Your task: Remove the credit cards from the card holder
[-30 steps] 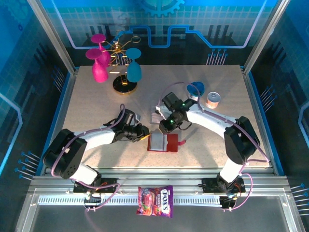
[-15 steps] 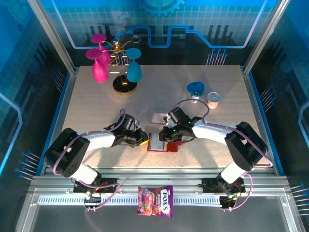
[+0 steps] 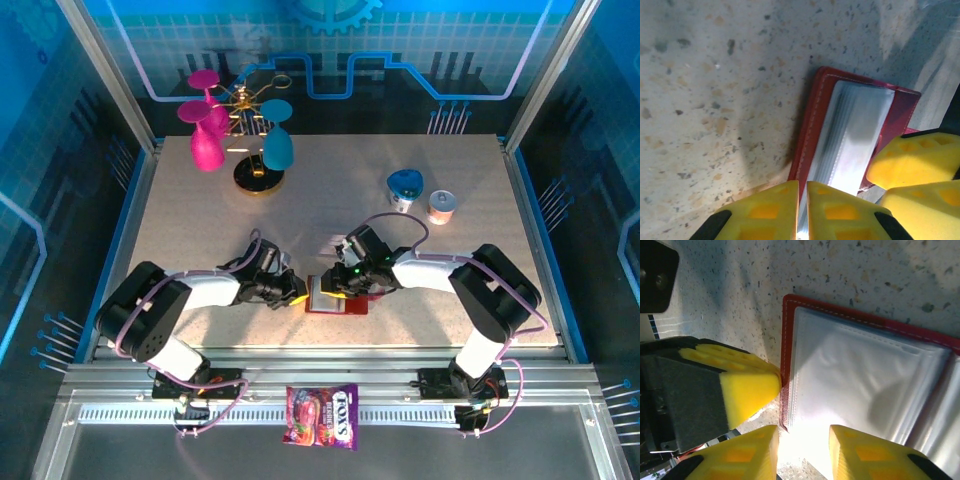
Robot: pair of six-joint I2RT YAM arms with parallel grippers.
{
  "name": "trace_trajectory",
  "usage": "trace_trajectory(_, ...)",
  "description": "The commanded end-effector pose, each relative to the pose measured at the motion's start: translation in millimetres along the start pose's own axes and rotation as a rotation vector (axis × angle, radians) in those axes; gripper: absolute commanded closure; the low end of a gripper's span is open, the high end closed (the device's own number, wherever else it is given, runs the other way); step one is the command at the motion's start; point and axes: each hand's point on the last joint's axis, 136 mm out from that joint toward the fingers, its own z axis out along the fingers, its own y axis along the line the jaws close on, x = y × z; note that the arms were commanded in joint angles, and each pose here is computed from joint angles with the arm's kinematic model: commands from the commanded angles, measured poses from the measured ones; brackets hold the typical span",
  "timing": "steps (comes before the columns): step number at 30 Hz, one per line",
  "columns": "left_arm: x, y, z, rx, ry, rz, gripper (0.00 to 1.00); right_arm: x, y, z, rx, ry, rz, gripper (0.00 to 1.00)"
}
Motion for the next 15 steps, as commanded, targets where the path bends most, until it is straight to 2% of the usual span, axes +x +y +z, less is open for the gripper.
trace_trajectory(1,7.7,5.0,2.2,-0.035,0.045,0.008,0.87,4.7,-5.8,3.0,0.021,0.03,0.018,0.63)
trace_trajectory(6,7.5,6.6,1.6,-0.049,0.045,0.008,0.87,7.4,-15.9,0.1,0.083,0.036,0.022,0.54)
trace_trajectory(15,7.3,10.1,2.6,-0.067,0.049,0.004,0.87,7.9,-21.5,-4.5,0.127,0.032,0.012,0.52)
